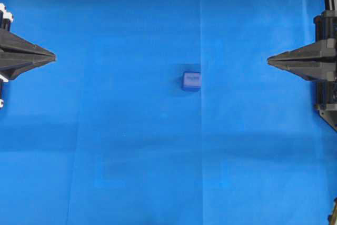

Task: Handover the blue block to the right arm after grasping it with the left arm, then place it in the designated position.
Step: 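Open the left gripper and move it toward the blue cube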

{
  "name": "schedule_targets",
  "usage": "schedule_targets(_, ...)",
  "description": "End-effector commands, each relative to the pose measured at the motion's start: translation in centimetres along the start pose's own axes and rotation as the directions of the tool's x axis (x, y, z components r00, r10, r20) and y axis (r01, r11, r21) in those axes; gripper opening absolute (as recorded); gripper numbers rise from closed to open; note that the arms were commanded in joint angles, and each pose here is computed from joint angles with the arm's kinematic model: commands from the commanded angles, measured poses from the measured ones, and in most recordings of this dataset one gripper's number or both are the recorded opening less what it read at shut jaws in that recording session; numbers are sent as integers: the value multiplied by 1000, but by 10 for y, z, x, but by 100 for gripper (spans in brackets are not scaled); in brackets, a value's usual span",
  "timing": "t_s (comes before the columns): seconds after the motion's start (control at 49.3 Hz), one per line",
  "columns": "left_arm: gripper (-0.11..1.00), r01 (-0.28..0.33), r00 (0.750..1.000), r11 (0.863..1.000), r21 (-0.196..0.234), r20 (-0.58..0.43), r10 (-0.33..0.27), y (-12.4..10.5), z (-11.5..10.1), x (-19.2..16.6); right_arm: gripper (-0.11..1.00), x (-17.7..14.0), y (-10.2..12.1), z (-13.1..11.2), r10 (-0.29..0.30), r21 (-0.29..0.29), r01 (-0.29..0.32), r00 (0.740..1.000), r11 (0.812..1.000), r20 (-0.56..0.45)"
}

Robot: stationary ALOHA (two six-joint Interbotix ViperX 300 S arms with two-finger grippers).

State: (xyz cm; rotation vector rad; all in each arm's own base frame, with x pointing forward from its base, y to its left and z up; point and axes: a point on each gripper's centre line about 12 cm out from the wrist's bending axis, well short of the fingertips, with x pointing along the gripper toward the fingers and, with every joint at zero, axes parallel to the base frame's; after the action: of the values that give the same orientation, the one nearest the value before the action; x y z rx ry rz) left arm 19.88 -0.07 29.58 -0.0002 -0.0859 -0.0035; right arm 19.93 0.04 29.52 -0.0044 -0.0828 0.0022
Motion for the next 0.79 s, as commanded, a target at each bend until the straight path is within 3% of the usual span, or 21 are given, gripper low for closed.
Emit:
schedule_targets(0.0, 0, 7, 1000, 1000, -8, 11, -7, -1, 4, 1, 1, 2, 0, 7, 1, -6, -1, 1000, 1000, 18)
schedule_targets(0.588, 0, 11, 1000, 1000, -9, -15, -11, -2, 0, 1, -1, 3, 0, 8, 4, 0, -4, 1000, 1000, -23)
schedule_targets(0.669, 3, 11, 1000, 1000, -7, -17, -11, -2, 0, 1, 8, 3, 0, 8, 3, 6, -2, 1000, 1000, -23)
schedule_targets(0.77, 29, 12, 1000, 1000, -3, -18, -12, -2, 0, 0, 32, 3, 0, 9, 2, 5, -2, 1000, 1000, -25)
